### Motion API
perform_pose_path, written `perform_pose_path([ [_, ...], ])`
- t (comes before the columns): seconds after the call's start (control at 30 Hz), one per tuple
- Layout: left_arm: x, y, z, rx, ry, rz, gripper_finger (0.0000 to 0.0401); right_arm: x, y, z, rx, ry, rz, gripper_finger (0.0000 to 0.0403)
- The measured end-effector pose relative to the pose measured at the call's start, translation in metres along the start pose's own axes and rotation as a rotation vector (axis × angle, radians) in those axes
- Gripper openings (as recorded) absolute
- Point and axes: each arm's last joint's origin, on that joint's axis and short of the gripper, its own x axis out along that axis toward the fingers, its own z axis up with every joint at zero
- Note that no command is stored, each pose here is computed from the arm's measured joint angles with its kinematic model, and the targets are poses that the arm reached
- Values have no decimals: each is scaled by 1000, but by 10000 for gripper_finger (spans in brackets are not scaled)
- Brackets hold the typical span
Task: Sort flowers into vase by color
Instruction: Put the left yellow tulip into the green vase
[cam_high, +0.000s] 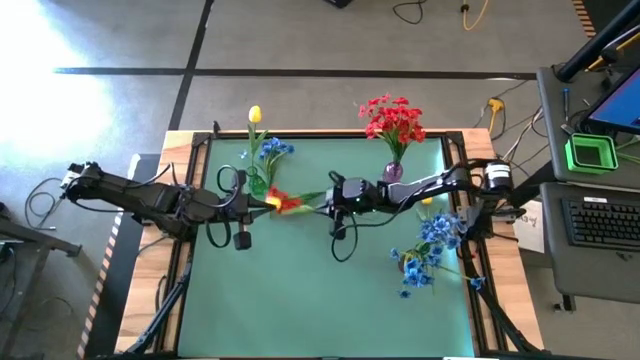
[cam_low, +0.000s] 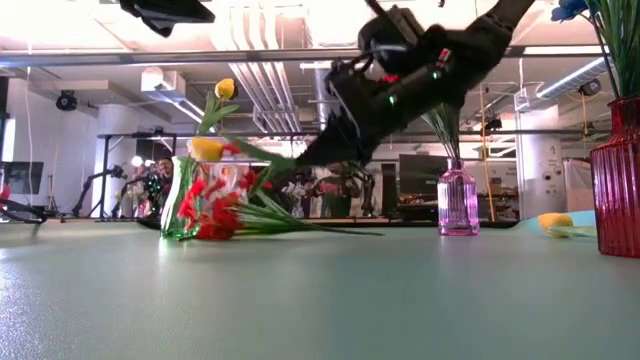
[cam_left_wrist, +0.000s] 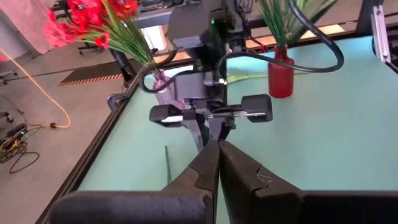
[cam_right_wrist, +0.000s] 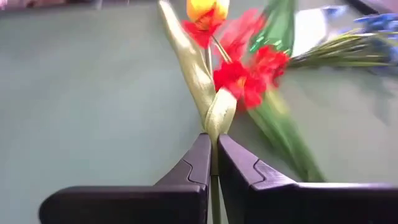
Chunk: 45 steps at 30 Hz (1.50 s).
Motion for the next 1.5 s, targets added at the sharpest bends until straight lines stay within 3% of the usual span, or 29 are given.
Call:
perform_pose_path([
  [0.2, -12, 8, 21, -43, 3, 17, 0, -18, 5, 23, 156, -85, 51, 13],
  [0.67, -2, 3, 12, -59, 22, 24, 0, -36, 10, 50, 91, -273, 57, 13],
  [1.0, 6, -12, 12, -64, -190, -186, 0, -45, 8, 53, 115, -512, 29, 13],
  [1.27, 26, -17, -16, -81, -407, -47, 8, -49, 18, 52, -3, -602, 33, 13],
  [1.5, 38, -14, -25, -118, -522, 10, 75, -59, 26, 64, -92, -761, 173, 13],
])
